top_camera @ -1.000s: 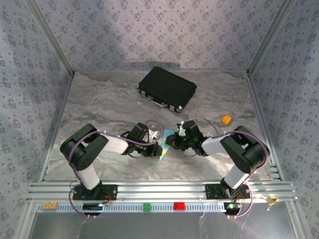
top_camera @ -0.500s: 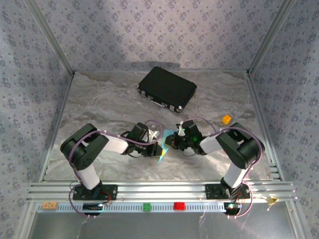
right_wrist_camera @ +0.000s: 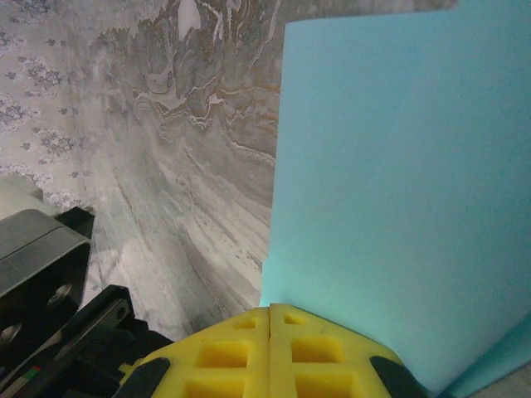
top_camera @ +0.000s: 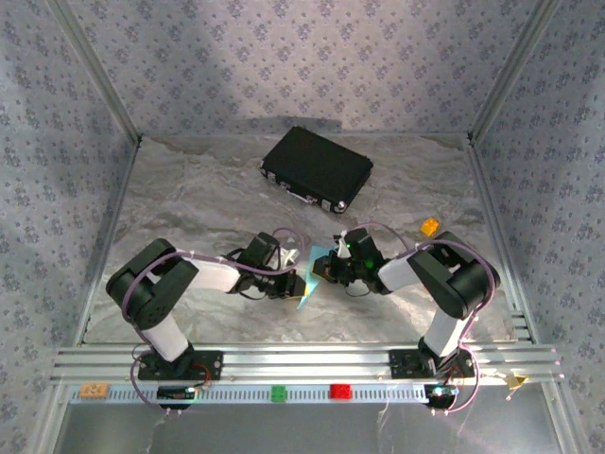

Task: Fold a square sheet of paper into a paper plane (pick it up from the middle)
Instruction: Fold the wing for the fifth time at the center of the table.

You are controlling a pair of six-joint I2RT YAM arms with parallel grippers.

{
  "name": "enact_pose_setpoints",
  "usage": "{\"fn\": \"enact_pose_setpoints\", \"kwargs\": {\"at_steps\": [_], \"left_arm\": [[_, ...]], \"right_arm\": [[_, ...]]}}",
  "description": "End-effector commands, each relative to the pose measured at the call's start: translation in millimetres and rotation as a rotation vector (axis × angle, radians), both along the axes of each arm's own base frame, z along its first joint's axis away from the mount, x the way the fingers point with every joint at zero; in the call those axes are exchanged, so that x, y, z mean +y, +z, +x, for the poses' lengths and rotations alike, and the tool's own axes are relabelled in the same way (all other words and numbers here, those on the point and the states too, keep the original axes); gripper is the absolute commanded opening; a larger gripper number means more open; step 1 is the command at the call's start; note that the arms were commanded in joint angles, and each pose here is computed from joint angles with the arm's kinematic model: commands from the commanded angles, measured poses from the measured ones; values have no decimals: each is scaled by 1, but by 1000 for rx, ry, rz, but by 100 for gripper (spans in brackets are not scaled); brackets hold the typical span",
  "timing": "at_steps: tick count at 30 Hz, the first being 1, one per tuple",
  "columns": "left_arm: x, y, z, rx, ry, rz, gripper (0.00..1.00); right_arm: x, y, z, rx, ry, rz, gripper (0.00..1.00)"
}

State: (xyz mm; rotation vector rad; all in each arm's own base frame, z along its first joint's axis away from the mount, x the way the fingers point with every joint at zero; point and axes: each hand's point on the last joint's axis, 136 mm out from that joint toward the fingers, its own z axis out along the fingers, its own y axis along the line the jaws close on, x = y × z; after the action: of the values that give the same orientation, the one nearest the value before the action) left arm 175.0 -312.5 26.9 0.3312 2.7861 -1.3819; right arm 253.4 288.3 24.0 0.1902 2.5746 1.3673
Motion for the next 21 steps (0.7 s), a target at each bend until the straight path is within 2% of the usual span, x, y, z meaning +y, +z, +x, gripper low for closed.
{"fn": "enact_pose_setpoints", "kwargs": {"at_steps": [1,7,18,21], "left_arm": [[6,10,-5,9,-11,15,11],[4,10,-14,34,-56,-7,3],[10,-14,-27,122,-85,35,5],[13,-21,-31,142,-85,53,1]], "right_arm": [[-21,-37,-12,79,-32,-131,6],[-21,-40,-12,85,-32,-144,5],[-23,-46,-16,104,-43,-173,5],[-25,-48,-17,107,-48,-184,5]]}}
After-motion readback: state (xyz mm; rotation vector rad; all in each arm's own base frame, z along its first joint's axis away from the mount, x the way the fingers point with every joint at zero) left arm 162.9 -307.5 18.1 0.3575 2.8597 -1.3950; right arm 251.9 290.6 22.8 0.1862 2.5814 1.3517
